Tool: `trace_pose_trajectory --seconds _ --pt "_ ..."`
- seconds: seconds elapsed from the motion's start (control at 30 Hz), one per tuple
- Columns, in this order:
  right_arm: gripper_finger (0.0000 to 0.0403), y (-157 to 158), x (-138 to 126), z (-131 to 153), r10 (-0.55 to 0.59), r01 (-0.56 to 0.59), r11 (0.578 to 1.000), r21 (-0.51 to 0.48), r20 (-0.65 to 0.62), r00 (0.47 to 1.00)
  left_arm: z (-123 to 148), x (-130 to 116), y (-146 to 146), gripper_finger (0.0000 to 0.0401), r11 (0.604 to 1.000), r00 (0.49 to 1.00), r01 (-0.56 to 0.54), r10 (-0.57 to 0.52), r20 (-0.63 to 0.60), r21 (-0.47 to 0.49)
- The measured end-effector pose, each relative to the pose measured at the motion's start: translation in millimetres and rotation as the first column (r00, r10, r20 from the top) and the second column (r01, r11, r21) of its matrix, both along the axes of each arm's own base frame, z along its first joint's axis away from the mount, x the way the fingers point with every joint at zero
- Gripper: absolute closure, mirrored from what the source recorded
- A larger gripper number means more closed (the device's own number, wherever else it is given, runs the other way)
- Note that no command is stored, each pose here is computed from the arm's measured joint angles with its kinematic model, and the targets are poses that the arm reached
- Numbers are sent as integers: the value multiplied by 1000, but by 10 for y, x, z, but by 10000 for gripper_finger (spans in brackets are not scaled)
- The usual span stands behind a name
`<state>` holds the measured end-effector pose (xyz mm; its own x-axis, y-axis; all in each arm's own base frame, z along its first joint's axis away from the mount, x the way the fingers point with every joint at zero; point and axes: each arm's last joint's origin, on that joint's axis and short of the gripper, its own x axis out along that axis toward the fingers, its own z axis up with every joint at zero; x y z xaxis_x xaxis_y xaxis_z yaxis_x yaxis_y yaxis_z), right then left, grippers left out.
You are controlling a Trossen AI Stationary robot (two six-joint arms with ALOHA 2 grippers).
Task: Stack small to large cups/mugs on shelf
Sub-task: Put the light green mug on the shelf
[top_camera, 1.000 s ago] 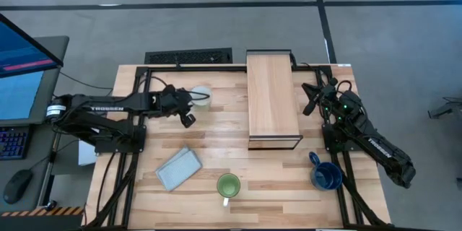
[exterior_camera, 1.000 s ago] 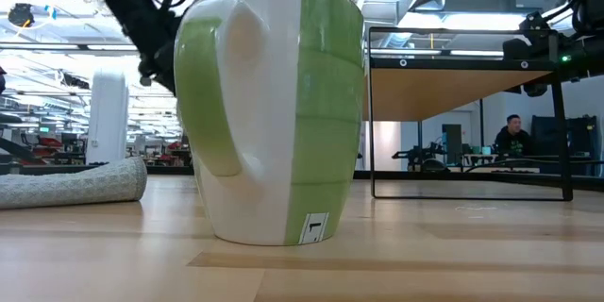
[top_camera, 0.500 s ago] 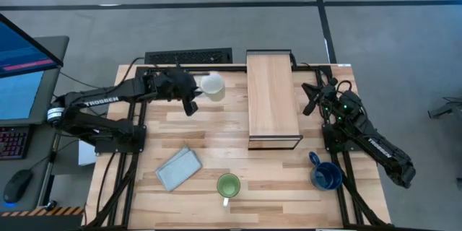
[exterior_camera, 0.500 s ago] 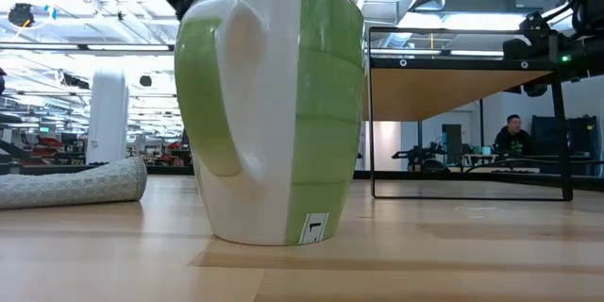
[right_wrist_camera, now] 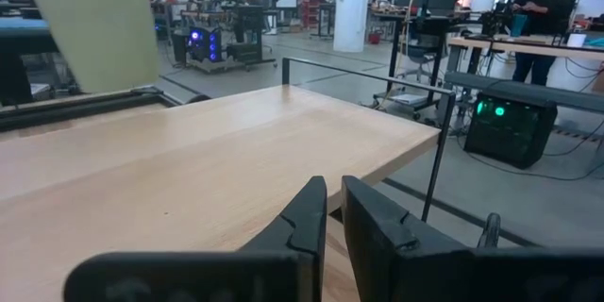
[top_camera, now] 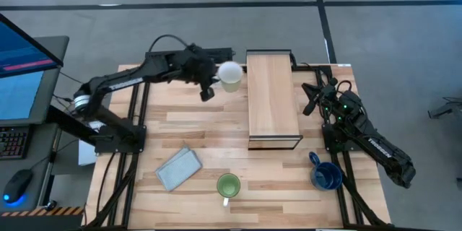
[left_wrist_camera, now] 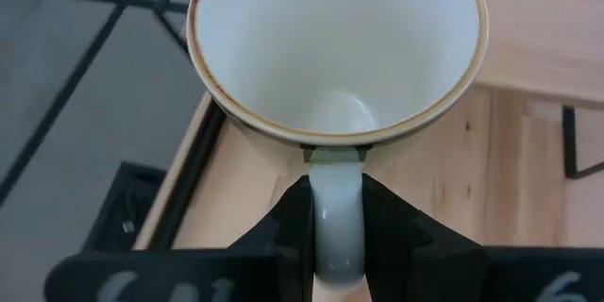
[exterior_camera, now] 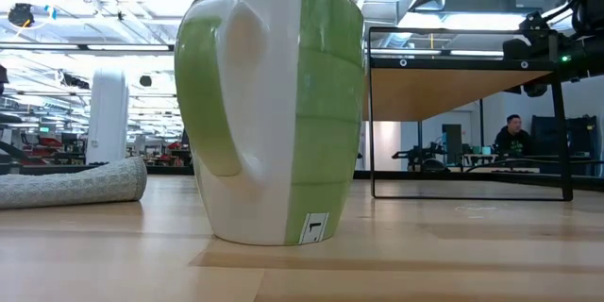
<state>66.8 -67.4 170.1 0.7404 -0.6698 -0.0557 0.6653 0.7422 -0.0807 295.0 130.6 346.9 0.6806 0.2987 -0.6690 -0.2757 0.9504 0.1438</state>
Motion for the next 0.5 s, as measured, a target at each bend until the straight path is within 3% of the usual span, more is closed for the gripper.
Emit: trace_pose_trajectory --seconds 0.3,0.5 --pt "343 0 0 0 0 0 1000 0 0 1000 148 527 220 358 995 994 100 -99 -45 24" --pt "343 0 0 0 0 0 1000 0 0 1000 282 719 362 358 988 991 133 -132 -15 79"
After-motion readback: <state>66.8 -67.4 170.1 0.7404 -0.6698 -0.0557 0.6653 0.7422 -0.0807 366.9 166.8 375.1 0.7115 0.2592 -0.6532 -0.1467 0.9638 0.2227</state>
